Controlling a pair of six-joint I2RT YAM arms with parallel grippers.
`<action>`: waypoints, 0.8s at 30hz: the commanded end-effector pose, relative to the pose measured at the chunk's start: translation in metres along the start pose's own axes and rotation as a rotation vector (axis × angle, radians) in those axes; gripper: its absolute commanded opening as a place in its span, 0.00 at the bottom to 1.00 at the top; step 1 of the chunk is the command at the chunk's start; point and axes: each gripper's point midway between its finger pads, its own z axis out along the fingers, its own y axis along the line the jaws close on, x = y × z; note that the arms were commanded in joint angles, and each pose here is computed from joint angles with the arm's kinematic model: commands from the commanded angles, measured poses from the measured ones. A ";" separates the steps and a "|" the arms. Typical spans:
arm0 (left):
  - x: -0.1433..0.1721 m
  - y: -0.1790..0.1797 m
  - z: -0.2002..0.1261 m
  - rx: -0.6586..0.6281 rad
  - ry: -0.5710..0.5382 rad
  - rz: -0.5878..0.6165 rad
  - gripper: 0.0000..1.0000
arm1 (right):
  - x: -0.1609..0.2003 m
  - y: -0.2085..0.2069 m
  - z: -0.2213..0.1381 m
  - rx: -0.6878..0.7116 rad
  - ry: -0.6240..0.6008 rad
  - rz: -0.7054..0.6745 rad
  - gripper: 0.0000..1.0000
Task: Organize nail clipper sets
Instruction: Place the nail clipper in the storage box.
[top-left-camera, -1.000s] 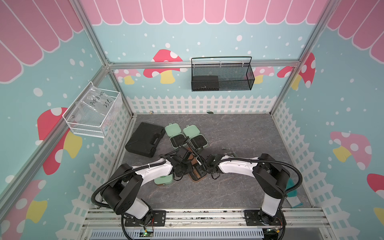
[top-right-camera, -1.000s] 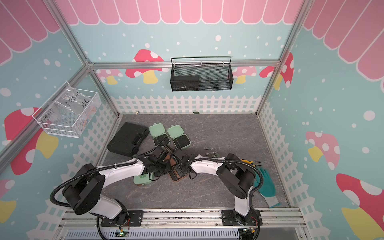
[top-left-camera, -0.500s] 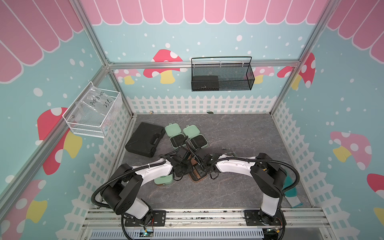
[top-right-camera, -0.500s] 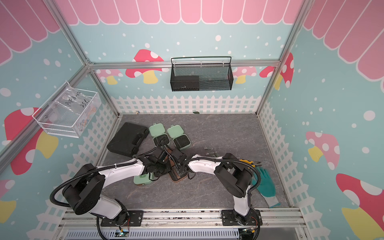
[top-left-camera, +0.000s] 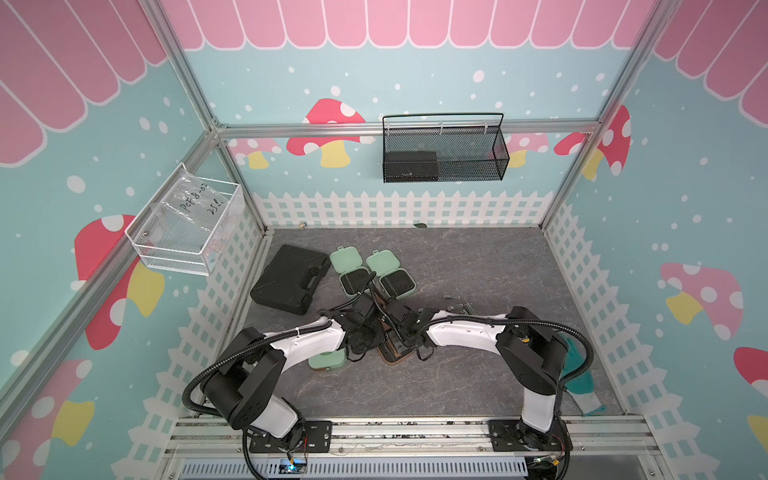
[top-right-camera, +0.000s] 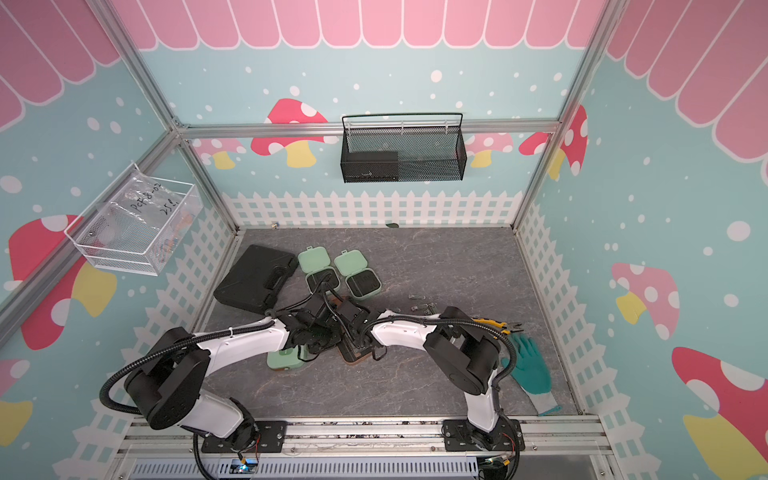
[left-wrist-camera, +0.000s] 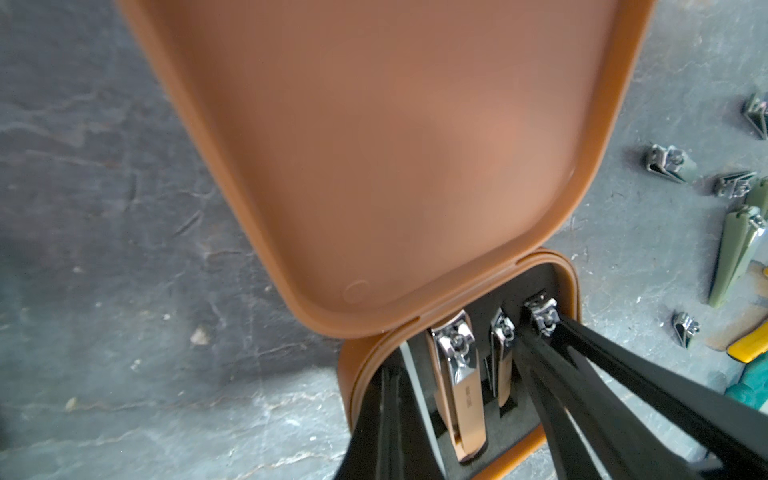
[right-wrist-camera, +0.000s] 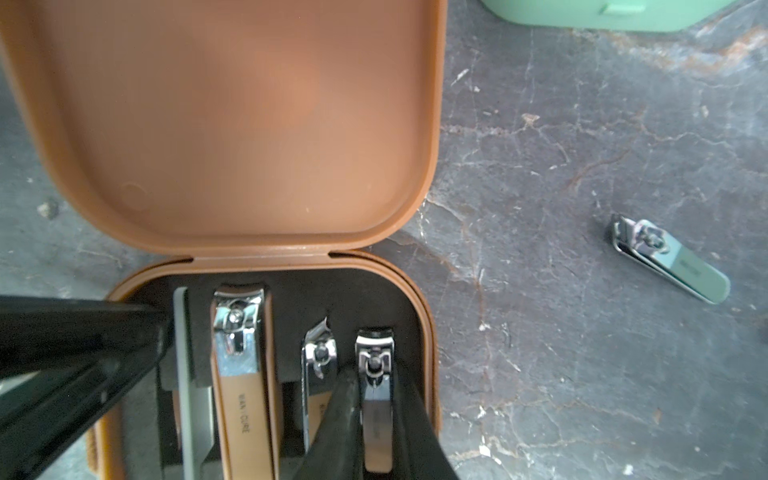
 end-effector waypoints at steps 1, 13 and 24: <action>0.010 0.024 0.004 -0.085 0.021 -0.012 0.00 | 0.046 -0.020 0.020 0.093 0.160 -0.031 0.21; 0.009 0.022 0.004 -0.081 0.020 -0.010 0.00 | 0.012 -0.009 -0.022 0.001 0.051 -0.040 0.31; 0.009 0.022 0.005 -0.077 0.023 -0.010 0.00 | -0.010 -0.010 -0.039 0.000 -0.027 -0.034 0.25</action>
